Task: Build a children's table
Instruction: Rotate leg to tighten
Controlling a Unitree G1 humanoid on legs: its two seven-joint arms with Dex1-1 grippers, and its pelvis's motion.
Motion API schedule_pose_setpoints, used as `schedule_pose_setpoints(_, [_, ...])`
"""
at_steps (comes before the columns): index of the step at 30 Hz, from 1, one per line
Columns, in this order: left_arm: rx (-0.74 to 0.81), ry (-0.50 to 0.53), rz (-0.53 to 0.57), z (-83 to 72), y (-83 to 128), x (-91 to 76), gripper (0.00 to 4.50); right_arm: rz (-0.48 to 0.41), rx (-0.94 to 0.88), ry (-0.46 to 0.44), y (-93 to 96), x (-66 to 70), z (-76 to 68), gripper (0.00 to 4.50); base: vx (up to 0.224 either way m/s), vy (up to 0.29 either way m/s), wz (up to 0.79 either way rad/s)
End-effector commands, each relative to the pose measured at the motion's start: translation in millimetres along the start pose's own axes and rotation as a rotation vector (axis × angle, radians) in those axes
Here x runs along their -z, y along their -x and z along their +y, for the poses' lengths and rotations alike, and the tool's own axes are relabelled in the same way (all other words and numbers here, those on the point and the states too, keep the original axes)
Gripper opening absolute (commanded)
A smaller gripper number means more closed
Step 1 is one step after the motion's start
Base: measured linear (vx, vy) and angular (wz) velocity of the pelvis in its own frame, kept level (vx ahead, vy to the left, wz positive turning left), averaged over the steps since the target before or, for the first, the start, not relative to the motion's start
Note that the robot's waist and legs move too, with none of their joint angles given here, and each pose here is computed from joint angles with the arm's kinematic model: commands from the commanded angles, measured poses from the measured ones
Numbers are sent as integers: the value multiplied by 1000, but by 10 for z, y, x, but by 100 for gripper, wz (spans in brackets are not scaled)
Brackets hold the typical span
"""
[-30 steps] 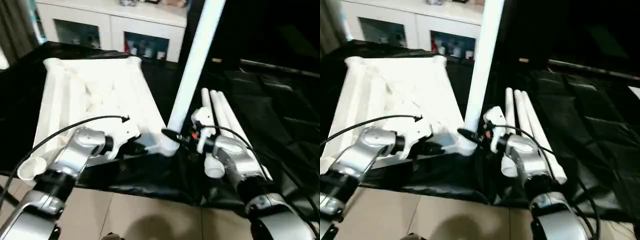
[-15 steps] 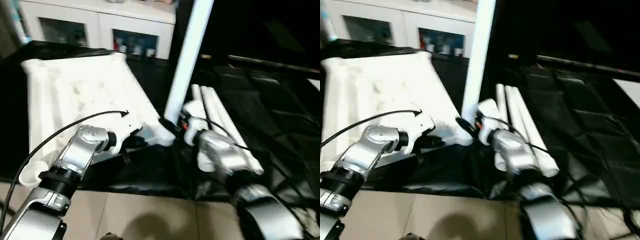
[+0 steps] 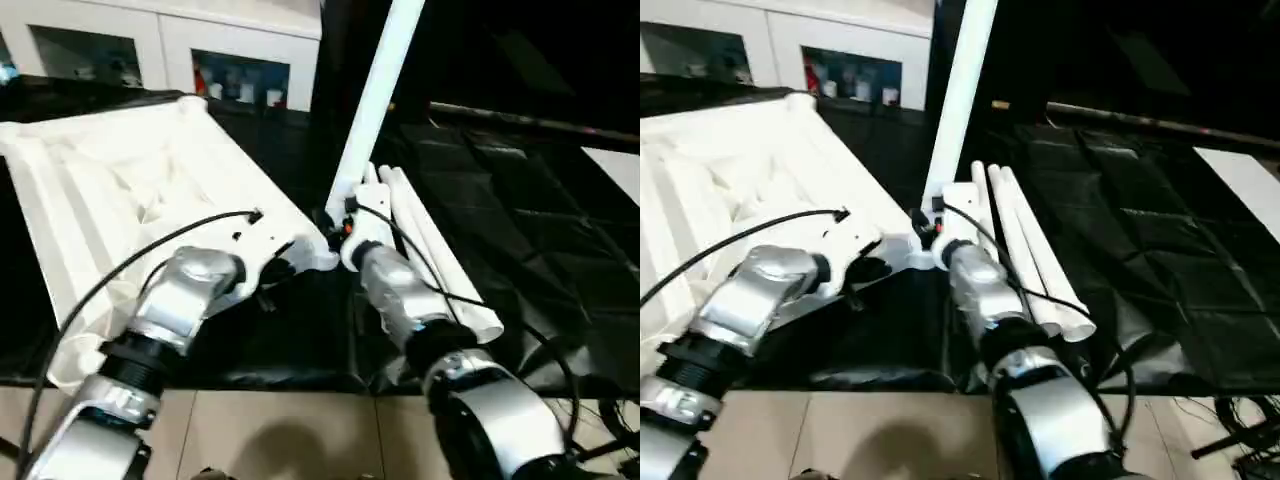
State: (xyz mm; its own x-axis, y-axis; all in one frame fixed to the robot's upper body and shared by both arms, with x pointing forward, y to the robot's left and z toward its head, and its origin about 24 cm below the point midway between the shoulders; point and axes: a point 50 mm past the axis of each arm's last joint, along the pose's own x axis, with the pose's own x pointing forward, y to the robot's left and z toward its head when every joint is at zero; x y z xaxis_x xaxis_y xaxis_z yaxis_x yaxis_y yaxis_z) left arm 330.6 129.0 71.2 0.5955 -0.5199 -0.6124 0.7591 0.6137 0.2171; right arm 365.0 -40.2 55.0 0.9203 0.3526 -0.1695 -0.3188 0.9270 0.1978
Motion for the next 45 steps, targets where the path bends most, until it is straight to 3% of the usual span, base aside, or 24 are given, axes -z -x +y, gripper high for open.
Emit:
schedule_pose_setpoints(1, [3, -91, -104, -58, 76, -315, 0, 242, 160, -58, 161, 541, -207, 189, 0, 0, 0])
schedule_pose_setpoints(19, [-35, -134, -33, 62, 128, -181, 0, 265, 100, -21, 129, 573, 11, 189, 0, 0, 0])
schedule_pose_setpoints(33, [-15, -135, -41, 60, 110, -186, 0, 252, 26, 14, 103, 523, 55, 189, 0, 0, 0])
schedule_pose_setpoints(34, [-15, -133, -43, 65, 110, -186, 0, 234, -19, 32, 90, 489, 90, 224, 0, 0, 0])
schedule_pose_setpoints(37, [-18, -132, -45, 76, 111, -182, 0, 214, -27, 18, 75, 448, 103, 261, 0, 0, 0])
schedule_pose_setpoints(43, [-27, -127, -54, 101, 114, -184, 0, 169, -35, -13, 45, 352, 93, 310, 0, 0, 0])
schedule_pose_setpoints(45, [-31, -127, -58, 121, 119, -175, 0, 98, -86, -30, 14, 215, 93, 317, 0, 0, 0])
